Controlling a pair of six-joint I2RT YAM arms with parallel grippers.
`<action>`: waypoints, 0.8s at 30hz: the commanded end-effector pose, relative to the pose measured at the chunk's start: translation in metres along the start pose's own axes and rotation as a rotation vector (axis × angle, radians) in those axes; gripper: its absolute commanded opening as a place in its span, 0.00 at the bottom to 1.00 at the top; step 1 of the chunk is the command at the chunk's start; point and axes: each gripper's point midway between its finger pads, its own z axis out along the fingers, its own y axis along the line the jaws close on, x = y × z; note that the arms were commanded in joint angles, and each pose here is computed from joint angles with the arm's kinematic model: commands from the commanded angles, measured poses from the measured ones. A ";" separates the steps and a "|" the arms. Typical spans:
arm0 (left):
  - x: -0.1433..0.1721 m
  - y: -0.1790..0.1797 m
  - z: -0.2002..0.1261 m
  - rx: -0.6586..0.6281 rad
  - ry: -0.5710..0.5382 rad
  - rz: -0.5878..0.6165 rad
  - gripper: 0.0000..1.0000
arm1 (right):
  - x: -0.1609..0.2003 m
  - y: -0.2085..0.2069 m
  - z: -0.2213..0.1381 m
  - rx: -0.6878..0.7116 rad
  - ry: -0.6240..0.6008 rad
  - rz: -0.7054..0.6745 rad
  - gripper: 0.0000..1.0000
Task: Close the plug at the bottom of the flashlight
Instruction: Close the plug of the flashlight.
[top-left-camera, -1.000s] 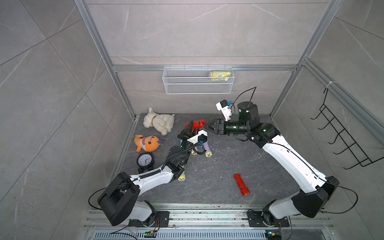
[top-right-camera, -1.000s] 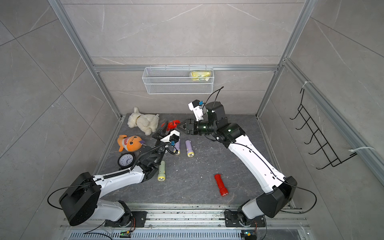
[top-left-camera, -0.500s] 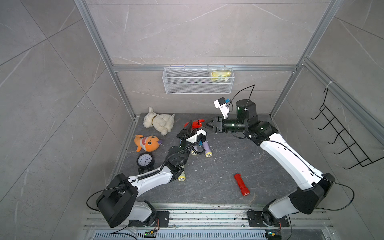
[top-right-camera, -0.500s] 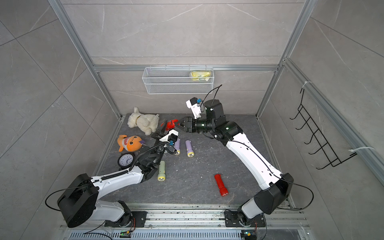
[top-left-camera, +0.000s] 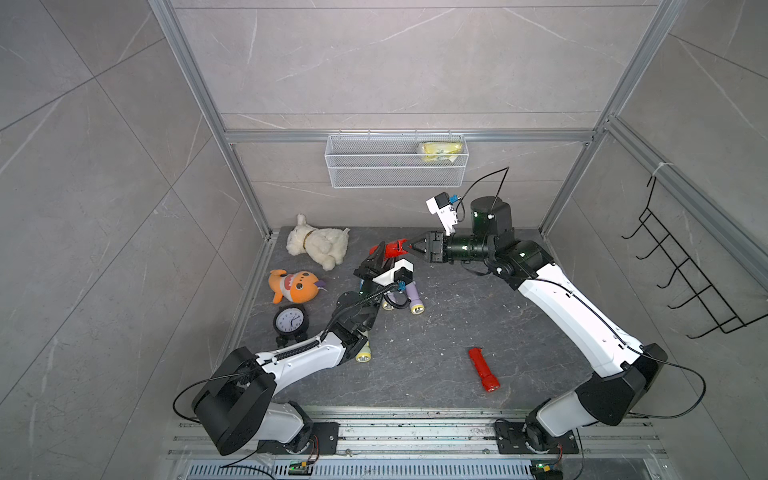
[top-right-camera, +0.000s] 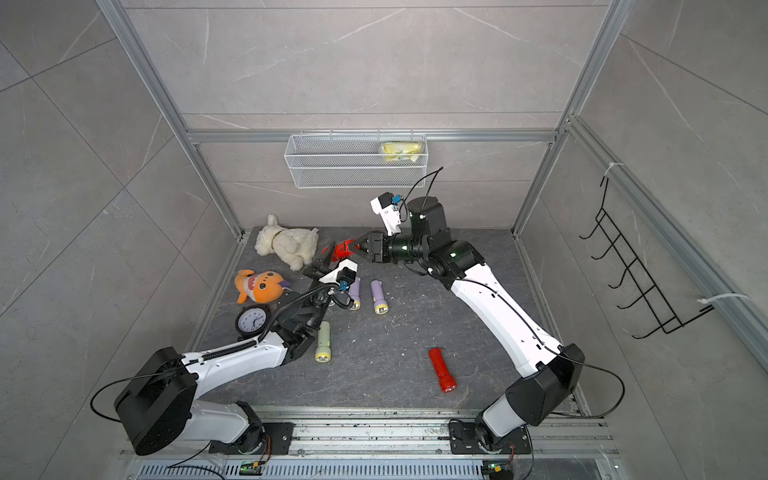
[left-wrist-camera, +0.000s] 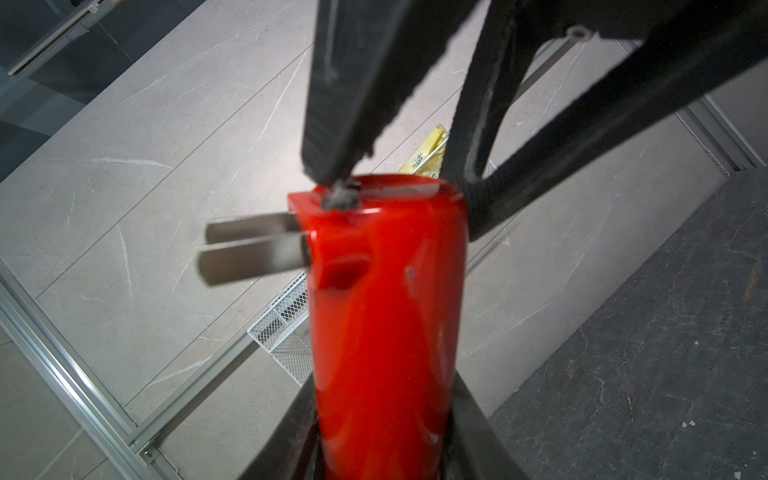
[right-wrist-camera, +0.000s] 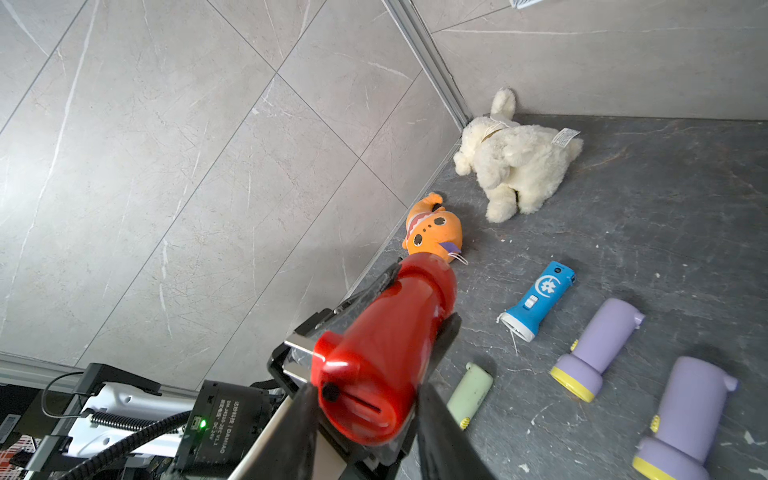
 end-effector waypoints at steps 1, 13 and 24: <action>-0.022 0.029 -0.003 -0.081 -0.064 -0.056 0.00 | -0.006 0.005 0.004 -0.020 -0.007 -0.013 0.37; -0.023 0.030 -0.004 -0.079 -0.064 -0.047 0.00 | -0.005 0.005 0.005 -0.022 -0.005 -0.013 0.33; -0.021 0.027 -0.003 -0.065 -0.053 -0.038 0.00 | -0.012 0.017 0.006 -0.076 -0.004 -0.014 0.49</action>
